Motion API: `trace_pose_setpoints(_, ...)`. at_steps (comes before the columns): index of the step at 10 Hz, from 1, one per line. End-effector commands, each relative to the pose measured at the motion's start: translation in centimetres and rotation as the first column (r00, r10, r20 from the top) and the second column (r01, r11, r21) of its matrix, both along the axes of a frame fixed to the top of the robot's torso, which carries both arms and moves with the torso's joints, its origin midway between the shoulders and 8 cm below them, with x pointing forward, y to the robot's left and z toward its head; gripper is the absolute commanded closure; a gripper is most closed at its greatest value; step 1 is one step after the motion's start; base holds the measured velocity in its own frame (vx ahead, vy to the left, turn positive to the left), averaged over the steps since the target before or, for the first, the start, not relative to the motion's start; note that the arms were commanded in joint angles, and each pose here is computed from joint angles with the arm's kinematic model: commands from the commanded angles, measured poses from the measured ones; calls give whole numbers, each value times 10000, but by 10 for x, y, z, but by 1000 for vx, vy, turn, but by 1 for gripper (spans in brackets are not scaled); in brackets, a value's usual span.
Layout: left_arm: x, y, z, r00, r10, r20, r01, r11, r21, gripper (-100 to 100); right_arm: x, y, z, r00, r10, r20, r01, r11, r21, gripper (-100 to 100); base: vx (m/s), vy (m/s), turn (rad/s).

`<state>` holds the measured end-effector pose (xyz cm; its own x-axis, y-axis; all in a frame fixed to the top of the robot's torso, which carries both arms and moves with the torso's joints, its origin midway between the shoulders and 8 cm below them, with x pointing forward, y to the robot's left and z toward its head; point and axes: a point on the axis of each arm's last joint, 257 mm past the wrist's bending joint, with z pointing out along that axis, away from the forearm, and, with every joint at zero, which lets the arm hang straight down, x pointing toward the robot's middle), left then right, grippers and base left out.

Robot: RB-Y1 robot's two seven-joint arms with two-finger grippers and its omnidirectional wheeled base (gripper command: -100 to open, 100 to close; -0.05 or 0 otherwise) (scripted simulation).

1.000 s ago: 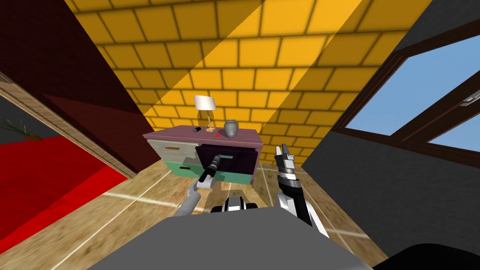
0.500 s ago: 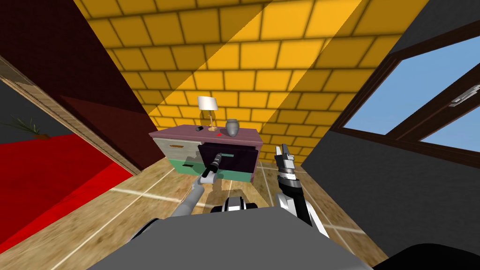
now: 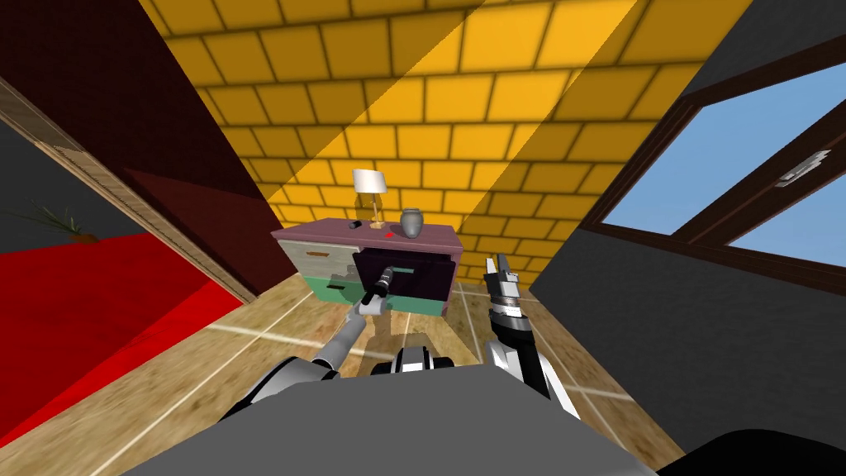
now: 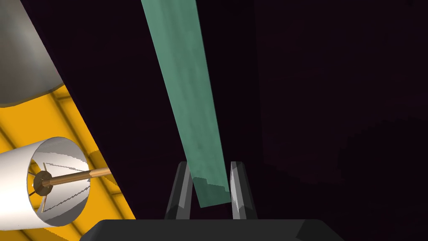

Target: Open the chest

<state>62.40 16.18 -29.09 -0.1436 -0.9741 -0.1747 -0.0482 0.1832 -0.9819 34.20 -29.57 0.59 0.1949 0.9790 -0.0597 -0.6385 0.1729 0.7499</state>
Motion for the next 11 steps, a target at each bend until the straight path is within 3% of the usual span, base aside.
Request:
trace_pose_setpoints(1, 12, -7, 5, 10000, -17, -3, 17, 9999, 146, 100, 0, 0, 0, 10000, 0, -1, 0, 10000, 0, 0, -58, 14, 7)
trace_pose_setpoints(2, 18, -10, 11, 9999, 58, 98, -60, 9999, 118, 100, 0, 0, 0, 10000, -1, -1, 1, 10000, 0, 0, -76, 16, 25)
trace_pose_setpoints(3, 23, -12, 8, 10000, 33, -40, -32, 9997, 231, 100, 0, 0, 0, 10000, 0, -1, 0, 10000, 0, 0, -92, 26, 12)
trace_pose_setpoints(4, 18, -9, 1, 9999, 36, -133, -34, 9999, 163, 100, 0, 0, 0, 10000, 0, -1, 0, 10000, 0, 0, -36, 12, -8)
trace_pose_setpoints(9, 24, -18, 16, 9999, -132, 88, 130, 9996, 234, 100, 0, 0, 0, 10000, 1, 1, -1, 10000, 1, 0, -169, 23, 31)
trace_pose_setpoints(10, 24, -19, 12, 9996, -259, -104, 261, 9994, 205, -100, 0, 0, 0, 10000, 1, 1, -1, 10000, 1, 0, -103, -5, 105)
trace_pose_setpoints(11, 28, -21, 18, 9991, -414, -84, 416, 9989, 193, -100, 0, 0, 0, 10000, 0, -2, 0, 10000, 1, 0, 2, -56, 143)
